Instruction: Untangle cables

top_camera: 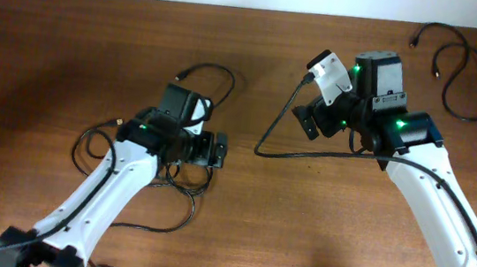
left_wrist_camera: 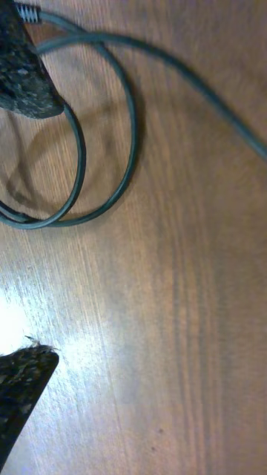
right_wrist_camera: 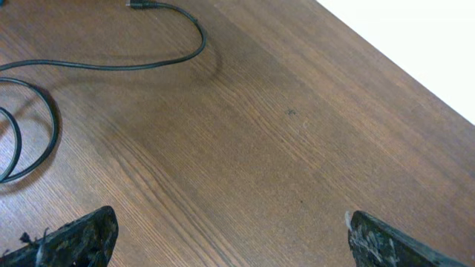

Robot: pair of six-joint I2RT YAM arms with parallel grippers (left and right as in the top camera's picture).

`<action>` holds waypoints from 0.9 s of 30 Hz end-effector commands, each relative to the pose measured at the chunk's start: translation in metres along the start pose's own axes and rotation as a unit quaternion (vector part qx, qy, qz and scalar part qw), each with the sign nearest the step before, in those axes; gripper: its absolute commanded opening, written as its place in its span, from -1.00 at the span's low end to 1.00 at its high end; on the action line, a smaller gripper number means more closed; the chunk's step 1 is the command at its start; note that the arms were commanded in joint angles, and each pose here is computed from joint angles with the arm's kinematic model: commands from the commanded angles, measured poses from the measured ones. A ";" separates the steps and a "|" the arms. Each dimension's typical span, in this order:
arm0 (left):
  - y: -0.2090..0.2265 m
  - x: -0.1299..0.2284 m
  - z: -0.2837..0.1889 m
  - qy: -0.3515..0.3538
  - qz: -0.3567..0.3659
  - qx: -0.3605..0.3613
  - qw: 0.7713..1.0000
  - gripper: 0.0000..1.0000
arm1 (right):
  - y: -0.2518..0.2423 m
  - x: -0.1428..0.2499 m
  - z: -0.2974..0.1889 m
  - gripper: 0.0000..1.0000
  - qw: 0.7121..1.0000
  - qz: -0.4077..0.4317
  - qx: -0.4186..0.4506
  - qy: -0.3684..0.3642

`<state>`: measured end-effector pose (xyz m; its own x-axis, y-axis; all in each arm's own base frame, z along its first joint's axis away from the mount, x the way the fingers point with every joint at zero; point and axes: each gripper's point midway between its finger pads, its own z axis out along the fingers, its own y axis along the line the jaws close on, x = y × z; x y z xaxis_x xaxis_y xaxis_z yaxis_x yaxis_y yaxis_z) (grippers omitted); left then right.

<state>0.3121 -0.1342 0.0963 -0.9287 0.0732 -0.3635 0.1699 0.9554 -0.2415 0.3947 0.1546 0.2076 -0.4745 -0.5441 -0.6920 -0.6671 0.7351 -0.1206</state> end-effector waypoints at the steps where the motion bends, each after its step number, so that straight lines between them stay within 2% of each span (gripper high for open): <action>1: 0.002 0.022 0.015 0.051 0.000 -0.012 0.999 0.98 | 0.004 0.001 -0.007 0.97 1.000 0.003 0.001 0.002; 5: -0.007 0.033 0.014 0.074 0.106 0.026 0.991 0.98 | 0.005 0.002 -0.007 0.97 1.000 0.003 0.000 0.003; 6: -0.011 0.033 0.014 0.073 0.158 0.041 0.984 0.98 | 0.005 0.002 -0.007 0.97 1.000 0.002 0.000 0.003; 10: -0.015 0.034 0.013 0.067 0.263 0.059 0.961 0.98 | 0.006 0.004 -0.006 0.97 1.000 0.003 -0.002 0.008; 11: -0.015 0.034 0.013 0.065 0.295 0.064 0.951 0.98 | 0.006 0.005 -0.007 0.97 1.000 0.003 -0.003 0.010; 13: -0.023 0.039 0.012 0.060 0.386 0.096 0.915 0.98 | 0.007 0.008 -0.006 0.97 1.000 0.003 -0.005 0.016; 16: -0.013 0.025 0.015 0.043 0.409 0.059 0.910 0.98 | 0.008 0.010 -0.006 0.97 1.000 0.004 -0.007 0.020; 17: -0.001 0.016 0.016 0.039 0.410 0.015 0.911 0.98 | 0.009 0.011 -0.006 0.97 1.000 0.005 -0.008 0.023; 20: 0.004 0.020 0.016 0.051 0.410 0.006 0.911 0.98 | 0.009 0.013 -0.007 0.97 1.000 0.005 -0.009 0.025; 21: 0.002 0.032 0.014 0.070 0.402 0.022 0.913 0.98 | 0.009 0.013 -0.007 0.97 1.000 0.005 -0.009 0.025; 23: 0.000 0.035 0.014 0.074 0.422 0.033 0.903 0.98 | 0.009 0.012 -0.007 0.97 1.000 0.005 -0.009 0.025; 27: 0.000 0.036 0.014 0.072 0.505 0.041 0.859 0.98 | 0.010 0.014 -0.007 0.97 1.000 0.006 -0.010 0.027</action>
<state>0.2846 -0.1355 0.0718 -0.4747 0.8194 -0.3212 0.8617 0.5070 0.0199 0.3825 0.1507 0.1964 -0.5201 -0.5578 -0.6468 -0.6733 0.7337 -0.0913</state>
